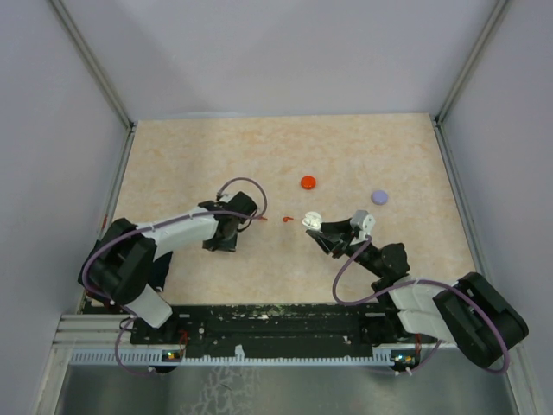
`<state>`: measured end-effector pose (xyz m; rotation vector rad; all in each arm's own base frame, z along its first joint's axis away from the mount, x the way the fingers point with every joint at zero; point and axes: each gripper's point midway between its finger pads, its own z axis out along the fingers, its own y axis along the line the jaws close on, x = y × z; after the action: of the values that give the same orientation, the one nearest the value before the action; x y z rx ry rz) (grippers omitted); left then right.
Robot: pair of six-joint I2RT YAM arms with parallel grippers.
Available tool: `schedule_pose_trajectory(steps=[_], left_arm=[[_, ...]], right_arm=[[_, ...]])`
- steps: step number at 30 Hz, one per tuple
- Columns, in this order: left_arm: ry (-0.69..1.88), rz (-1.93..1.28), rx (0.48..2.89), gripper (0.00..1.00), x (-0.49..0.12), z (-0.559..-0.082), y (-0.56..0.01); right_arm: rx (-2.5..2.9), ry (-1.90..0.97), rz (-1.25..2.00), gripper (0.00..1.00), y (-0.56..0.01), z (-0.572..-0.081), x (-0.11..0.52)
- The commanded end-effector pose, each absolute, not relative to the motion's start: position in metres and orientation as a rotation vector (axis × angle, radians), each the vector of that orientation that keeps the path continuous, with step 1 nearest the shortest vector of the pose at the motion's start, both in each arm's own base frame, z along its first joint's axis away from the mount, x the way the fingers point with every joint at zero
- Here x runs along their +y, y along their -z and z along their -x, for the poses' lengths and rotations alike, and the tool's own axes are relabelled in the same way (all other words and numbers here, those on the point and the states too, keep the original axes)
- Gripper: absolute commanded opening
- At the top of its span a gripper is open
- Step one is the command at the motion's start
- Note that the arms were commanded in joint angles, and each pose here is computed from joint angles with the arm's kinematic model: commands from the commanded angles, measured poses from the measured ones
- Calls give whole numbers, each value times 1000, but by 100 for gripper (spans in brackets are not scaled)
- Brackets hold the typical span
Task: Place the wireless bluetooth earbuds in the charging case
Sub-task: Move the earbud to the center of the board, then pick up the earbud from the center of the board.
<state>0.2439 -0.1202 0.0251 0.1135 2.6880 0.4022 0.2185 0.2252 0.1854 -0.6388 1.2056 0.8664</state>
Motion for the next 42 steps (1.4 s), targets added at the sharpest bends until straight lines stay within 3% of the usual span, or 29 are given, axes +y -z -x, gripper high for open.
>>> schedule_pose_trajectory(steps=[1, 10, 15, 27, 42], left_arm=[[-329, -11, 2690, 54, -124, -238, -43], [-81, 185, 2650, 57, -151, -245, -64], [-117, 258, 2688, 47, -148, -254, -44], [-152, 269, 2700, 35, -145, -268, -28], [-76, 204, 2720, 37, -157, -276, -23]], right_arm=[[1113, -866, 643, 0, -209, -216, 228], [1114, -870, 641, 0, -210, -216, 228], [1112, -870, 639, 0, -210, -216, 228], [1118, -873, 640, 0, -210, -216, 228], [1124, -878, 643, 0, -208, -217, 230]])
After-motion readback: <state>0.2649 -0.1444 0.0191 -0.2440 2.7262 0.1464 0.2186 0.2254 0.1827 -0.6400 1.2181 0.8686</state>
